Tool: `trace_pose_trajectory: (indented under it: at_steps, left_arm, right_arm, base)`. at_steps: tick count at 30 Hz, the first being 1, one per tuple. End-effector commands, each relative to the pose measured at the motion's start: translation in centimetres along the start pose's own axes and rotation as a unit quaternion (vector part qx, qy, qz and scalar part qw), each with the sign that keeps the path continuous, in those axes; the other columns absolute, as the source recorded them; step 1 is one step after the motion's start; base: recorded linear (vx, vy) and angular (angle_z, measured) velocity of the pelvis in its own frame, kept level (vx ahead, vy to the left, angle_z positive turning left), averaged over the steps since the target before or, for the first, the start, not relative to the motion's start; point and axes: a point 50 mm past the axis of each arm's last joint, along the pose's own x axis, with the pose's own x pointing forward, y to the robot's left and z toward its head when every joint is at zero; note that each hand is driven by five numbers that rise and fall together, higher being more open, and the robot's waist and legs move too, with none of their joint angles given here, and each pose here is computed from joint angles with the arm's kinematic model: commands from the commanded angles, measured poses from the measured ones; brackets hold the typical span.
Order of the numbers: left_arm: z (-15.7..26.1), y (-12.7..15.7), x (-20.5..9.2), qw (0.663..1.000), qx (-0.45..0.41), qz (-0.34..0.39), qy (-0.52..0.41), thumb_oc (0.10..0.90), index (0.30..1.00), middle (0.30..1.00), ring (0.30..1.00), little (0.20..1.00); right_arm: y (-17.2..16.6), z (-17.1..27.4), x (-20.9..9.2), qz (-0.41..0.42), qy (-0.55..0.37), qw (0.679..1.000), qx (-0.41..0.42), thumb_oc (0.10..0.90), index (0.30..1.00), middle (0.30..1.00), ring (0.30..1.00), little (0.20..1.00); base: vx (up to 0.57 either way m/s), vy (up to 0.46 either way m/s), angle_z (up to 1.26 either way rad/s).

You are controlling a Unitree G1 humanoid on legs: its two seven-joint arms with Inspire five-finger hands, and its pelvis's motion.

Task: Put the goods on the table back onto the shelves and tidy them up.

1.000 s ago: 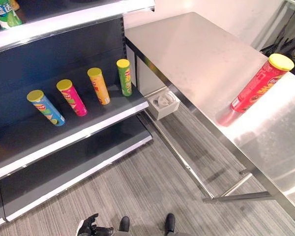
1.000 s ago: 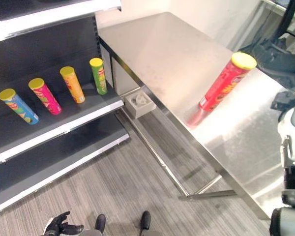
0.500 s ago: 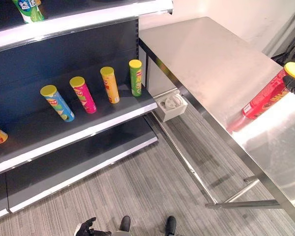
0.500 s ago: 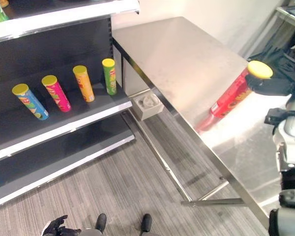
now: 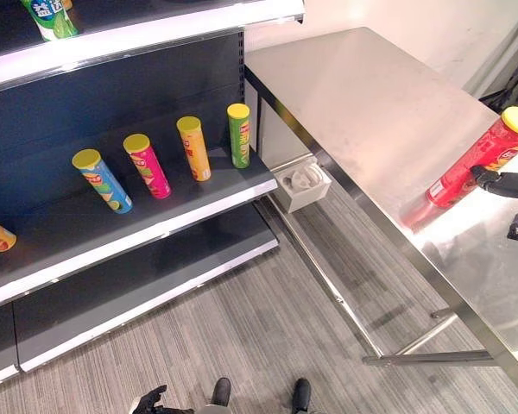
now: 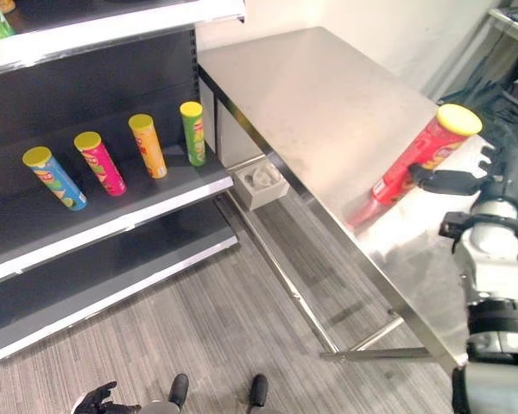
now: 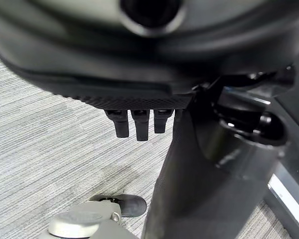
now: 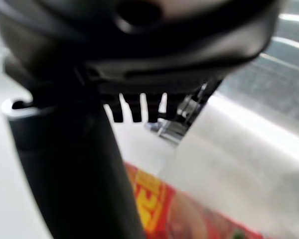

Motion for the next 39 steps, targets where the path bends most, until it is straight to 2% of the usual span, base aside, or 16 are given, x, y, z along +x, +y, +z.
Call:
trace_pose_trajectory:
  at_steps: [1,14,15,16,18,24,28,34,35,39]
  left_arm:
    - [0.2,1.9,0.3,0.999,0.032,0.018,-0.002,0.8,0.9,0.9,0.9,0.9]
    - [0.0,2.3,0.2,0.999,0.03,0.027,0.0,0.8,0.9,0.9,0.9,0.9]
    - [0.0,2.3,0.2,0.999,0.032,0.028,0.001,0.8,0.9,0.9,0.9,0.9]
    - [-0.1,2.4,0.2,0.999,0.032,0.03,0.001,0.8,0.9,0.9,0.9,0.9]
    - [0.1,2.5,0.2,0.999,0.031,0.032,-0.003,0.8,0.9,0.9,0.9,0.9]
    - [0.3,2.4,0.3,0.999,0.028,0.031,-0.005,0.8,0.9,0.9,0.9,0.9]
    - [0.5,2.4,0.3,0.999,0.019,0.036,-0.008,0.8,0.9,0.9,0.9,0.9]
    - [0.8,2.1,0.3,0.999,0.007,0.045,-0.016,0.8,0.9,0.9,0.9,0.9]
    - [0.7,1.8,0.2,0.999,0.005,0.042,-0.012,0.8,0.9,0.9,0.9,0.9]
    - [1.1,1.7,0.3,0.999,0.006,0.039,-0.018,0.8,0.9,0.9,0.9,0.9]
  right_arm:
    - [-1.0,6.7,1.8,-0.046,-0.111,0.991,0.066,0.8,0.9,0.9,0.9,0.9]
    - [-1.3,8.8,2.7,-0.069,-0.125,0.988,0.054,0.8,0.9,0.9,0.9,0.9]
    - [-1.4,8.9,2.7,-0.07,-0.124,0.988,0.051,0.778,0.867,0.867,0.867,0.867]
    - [-1.4,8.9,2.8,-0.071,-0.124,0.989,0.049,0.701,0.752,0.752,0.752,0.752]
    - [-1.4,8.6,3.0,-0.066,-0.113,0.991,0.033,0.4,0.3,0.3,0.3,0.3]
    - [-1.3,8.0,3.0,-0.057,-0.1,0.993,0.022,0.4,0.3,0.3,0.3,0.3]
    - [-0.6,8.6,2.3,-0.044,-0.133,0.99,0.023,0.4,0.3,0.3,0.3,0.3]
    - [1.2,12.0,-2.6,-0.025,-0.298,0.954,0.035,0.4,0.3,0.3,0.3,0.3]
    - [2.4,12.6,-5.2,-0.007,-0.344,0.935,0.083,0.4,0.3,0.3,0.3,0.3]
    - [4.7,13.1,-7.5,0.041,-0.373,0.919,0.12,0.4,0.3,0.3,0.3,0.3]
  base:
    - [0.02,-0.01,0.04]
    - [0.0,-0.004,0.05]
    - [0.01,0.0,0.05]
    - [0.01,0.002,0.05]
    - [0.0,0.003,0.11]
    - [0.0,0.001,0.03]
    - [0.0,0.0,0.0]
    - [0.0,-0.009,0.04]
    - [-0.02,0.028,0.21]
    - [-0.08,0.137,0.37]
